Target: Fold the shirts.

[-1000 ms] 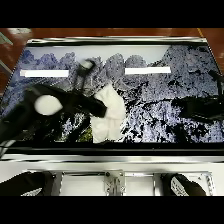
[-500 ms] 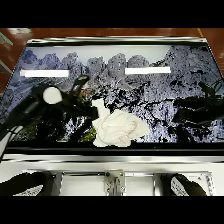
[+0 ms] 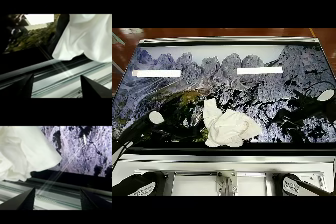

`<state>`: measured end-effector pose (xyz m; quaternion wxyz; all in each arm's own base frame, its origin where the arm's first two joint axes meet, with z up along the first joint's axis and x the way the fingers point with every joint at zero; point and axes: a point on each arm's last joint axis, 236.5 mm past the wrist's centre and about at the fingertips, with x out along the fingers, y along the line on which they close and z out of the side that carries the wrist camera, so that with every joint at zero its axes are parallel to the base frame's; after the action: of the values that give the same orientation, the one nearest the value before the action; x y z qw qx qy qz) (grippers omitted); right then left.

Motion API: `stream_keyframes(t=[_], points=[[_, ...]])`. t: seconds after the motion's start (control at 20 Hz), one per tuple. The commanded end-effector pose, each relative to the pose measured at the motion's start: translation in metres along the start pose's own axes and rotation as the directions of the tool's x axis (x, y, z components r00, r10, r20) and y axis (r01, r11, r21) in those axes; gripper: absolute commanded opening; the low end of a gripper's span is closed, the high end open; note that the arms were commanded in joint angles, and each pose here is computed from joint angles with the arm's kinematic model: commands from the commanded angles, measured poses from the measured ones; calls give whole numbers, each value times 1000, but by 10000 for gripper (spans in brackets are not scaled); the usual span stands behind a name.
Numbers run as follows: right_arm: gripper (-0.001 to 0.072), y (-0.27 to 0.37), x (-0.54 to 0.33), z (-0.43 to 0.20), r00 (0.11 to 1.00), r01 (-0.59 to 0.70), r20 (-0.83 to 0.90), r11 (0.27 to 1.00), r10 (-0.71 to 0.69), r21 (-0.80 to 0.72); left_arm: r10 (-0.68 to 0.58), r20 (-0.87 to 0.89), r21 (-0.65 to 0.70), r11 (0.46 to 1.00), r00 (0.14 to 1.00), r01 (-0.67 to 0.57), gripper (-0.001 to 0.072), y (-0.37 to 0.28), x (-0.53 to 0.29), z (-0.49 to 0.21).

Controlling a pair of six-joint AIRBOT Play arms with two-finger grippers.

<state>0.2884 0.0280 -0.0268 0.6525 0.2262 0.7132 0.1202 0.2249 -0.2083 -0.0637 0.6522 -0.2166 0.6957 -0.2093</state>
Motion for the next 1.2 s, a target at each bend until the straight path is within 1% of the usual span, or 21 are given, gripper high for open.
stream_keyframes(t=[0.0,0.1,0.2,0.25,0.3,0.35,0.4,0.45,0.55,0.65,0.7,0.8,1.0,1.05,1.1,1.15], points=[[678,-4,22,5,998,-40,-51,999,41,22,-63,28,-91,994,998,65,687,-10,38,1],[677,-8,29,6,997,-43,-69,999,45,29,-100,25,-107,989,995,102,685,-20,54,2],[678,-11,34,8,996,-43,-78,998,46,38,-106,-6,-124,987,994,105,682,-21,66,-5],[678,-14,37,8,996,-39,-83,998,42,41,-102,-17,-133,986,995,99,630,-19,69,-6],[678,-16,39,9,995,-36,-88,998,40,46,-100,-23,-142,985,995,96,625,-17,71,-6],[678,-17,42,9,995,-37,-94,998,41,49,-97,-28,-145,985,995,92,561,-16,73,-6],[677,-18,45,8,994,-38,-103,998,43,55,-96,-29,-147,985,995,91,440,-16,75,-4],[677,-19,47,8,993,-42,-112,997,49,62,-97,-27,-145,985,995,92,354,-17,75,-2],[678,-18,54,8,989,-62,-127,995,72,80,-100,-10,-134,986,995,98,160,-21,73,5],[677,-14,62,10,984,-98,-138,990,112,106,-107,-3,-94,990,994,106,41,-25,71,8],[678,-10,67,11,981,-113,-145,987,129,115,-109,-1,-75,991,994,109,40,-26,70,10],[677,-6,80,12,980,-101,-163,990,116,96,-103,-2,-68,992,995,103,39,-25,69,10],[676,19,117,5,972,-68,-225,998,67,6,-65,-22,-25,998,998,64,39,-13,62,7],[626,24,125,3,970,-60,-238,998,55,-13,-64,-6,-20,998,998,64,39,-12,56,10],[448,29,130,0,967,-55,-249,998,46,-31,-71,18,-22,997,997,72,39,-13,49,16],[200,33,133,-2,966,-52,-254,997,38,-49,-81,50,-25,996,995,82,39,-13,40,24]])
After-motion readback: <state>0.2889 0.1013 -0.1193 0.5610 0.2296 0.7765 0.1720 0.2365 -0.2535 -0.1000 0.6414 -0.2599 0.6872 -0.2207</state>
